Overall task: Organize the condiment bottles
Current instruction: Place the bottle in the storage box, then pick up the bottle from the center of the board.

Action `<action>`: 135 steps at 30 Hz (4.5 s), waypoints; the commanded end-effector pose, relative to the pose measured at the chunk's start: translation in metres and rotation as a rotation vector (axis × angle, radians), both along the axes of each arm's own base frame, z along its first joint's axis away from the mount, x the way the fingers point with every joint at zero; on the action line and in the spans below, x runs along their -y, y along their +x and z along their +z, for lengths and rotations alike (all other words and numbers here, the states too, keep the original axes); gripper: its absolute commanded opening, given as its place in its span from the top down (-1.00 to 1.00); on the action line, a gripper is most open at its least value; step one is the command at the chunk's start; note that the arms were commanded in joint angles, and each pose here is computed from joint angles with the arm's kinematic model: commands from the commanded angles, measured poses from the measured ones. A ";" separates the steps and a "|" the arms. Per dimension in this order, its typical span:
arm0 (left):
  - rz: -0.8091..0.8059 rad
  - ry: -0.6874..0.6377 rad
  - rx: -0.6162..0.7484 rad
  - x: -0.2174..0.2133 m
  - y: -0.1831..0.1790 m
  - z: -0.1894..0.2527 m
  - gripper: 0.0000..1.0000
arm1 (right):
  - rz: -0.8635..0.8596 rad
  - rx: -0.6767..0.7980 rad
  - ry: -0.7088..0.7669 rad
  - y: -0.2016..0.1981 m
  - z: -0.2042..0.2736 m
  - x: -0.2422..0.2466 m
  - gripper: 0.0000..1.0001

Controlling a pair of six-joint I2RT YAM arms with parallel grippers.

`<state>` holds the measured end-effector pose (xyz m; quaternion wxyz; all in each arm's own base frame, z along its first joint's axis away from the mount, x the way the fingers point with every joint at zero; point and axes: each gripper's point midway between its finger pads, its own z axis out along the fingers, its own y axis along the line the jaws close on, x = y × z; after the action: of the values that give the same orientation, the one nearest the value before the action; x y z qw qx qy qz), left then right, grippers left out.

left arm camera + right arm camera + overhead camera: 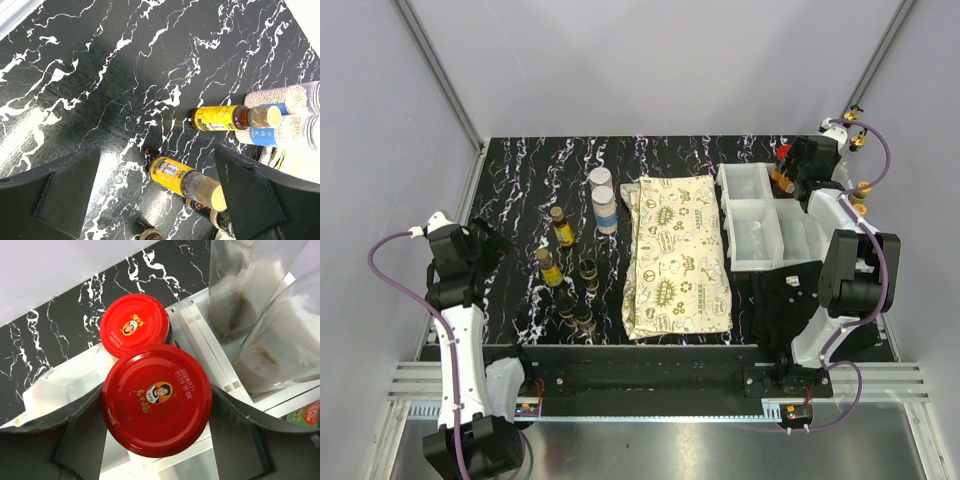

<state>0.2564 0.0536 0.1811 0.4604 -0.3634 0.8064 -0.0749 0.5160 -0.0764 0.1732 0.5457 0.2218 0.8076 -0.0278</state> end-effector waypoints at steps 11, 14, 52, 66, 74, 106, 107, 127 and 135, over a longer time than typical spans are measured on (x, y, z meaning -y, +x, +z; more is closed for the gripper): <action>-0.028 -0.003 0.048 0.000 0.009 0.007 -0.98 | -0.029 0.163 0.006 0.028 0.035 0.006 1.00; -0.026 -0.005 0.046 0.000 0.009 0.006 -0.98 | -0.026 0.135 -0.006 0.029 0.026 0.006 1.00; -0.189 -0.076 0.117 0.030 0.015 0.007 -0.98 | 0.078 0.093 0.138 -0.046 0.085 -0.033 -0.99; -0.338 -0.011 0.084 0.077 0.013 0.007 -0.95 | 0.418 0.066 0.223 -0.092 0.084 -0.164 -0.99; -0.323 0.036 0.054 0.080 0.010 0.007 -0.77 | 0.526 0.030 0.251 -0.103 0.075 -0.209 -1.00; -0.367 0.103 -0.018 0.093 0.013 0.000 -0.16 | 0.879 -0.013 0.182 -0.150 0.067 -0.340 -0.99; -0.369 0.106 -0.021 0.094 0.014 0.000 -0.13 | 0.884 -0.013 0.179 -0.151 0.067 -0.341 -0.99; -0.373 0.170 -0.141 0.097 0.019 -0.016 0.03 | 0.874 -0.006 0.159 -0.158 0.066 -0.334 -0.99; -0.343 0.239 -0.149 0.097 0.025 -0.004 0.65 | 0.847 0.024 0.147 -0.162 0.075 -0.324 -0.99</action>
<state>0.2657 -0.0492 0.1470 0.3759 -0.1591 0.9114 -0.0517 0.3563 0.2535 0.2219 0.4645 -0.0919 0.8413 0.2607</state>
